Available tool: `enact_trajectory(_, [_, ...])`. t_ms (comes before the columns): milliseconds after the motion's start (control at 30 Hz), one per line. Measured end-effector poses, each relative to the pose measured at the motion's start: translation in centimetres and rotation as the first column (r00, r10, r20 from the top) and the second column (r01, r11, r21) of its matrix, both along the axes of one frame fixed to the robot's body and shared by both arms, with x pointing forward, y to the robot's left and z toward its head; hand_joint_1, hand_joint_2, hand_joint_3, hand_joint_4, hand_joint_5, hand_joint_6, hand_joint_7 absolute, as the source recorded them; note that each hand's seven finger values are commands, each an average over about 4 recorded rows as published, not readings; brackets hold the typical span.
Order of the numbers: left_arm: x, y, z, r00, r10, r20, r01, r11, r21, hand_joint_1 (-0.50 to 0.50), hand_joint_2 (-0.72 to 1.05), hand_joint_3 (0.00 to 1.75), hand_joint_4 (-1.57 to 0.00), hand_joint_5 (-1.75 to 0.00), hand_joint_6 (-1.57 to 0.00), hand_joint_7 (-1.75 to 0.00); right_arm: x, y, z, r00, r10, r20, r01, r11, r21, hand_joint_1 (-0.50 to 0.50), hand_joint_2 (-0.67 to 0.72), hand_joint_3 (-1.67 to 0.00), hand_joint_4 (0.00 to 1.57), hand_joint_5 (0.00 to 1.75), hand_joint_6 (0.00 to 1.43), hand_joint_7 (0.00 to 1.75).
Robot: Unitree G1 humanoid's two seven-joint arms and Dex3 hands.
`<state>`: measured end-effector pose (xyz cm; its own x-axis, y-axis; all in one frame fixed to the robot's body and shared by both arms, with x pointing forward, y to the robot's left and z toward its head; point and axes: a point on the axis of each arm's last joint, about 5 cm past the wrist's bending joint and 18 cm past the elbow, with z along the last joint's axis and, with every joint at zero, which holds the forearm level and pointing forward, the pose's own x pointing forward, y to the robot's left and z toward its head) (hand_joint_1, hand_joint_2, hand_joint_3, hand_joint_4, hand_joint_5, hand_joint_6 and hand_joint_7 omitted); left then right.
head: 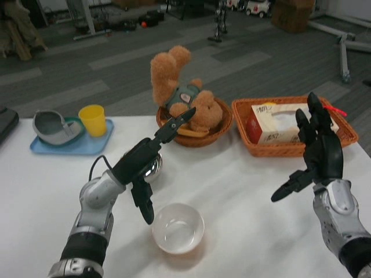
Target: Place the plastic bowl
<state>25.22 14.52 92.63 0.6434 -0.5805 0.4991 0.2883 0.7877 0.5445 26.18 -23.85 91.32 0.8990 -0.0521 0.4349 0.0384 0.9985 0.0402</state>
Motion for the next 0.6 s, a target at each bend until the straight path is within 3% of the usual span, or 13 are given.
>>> enact_trajectory(167, [0.55, 0.7, 1.1, 0.995, 0.102, 0.016, -0.099, 0.986, -0.135, -0.48, -0.46, 0.00, 0.00, 0.00, 0.00, -0.07, 0.0, -0.1, -0.1, 1.000, -0.008, -0.010, 0.008, 1.000, -0.003, -0.46, 0.72, 0.00, 0.00, 0.00, 0.00, 0.00])
enact_trajectory(333, [0.92, 2.2, 1.4, 0.987, 0.160, -0.017, -0.160, 0.977, -0.137, -0.48, -0.41, 0.00, 0.00, 0.00, 0.00, -0.07, 0.0, -0.3, -0.3, 1.000, -0.016, -0.026, 0.016, 1.000, -0.011, -0.46, 0.72, 0.00, 0.00, 0.00, 0.00, 0.00])
enact_trajectory(600, [1.43, 4.0, 2.2, 0.961, 0.276, 0.001, -0.269, 0.936, -0.228, -0.48, -0.37, 0.00, 0.00, 0.00, 0.00, -0.07, 0.4, -0.2, 0.1, 1.000, -0.015, -0.024, 0.014, 1.000, -0.018, -0.46, 0.72, 0.00, 0.00, 0.00, 0.00, 0.00])
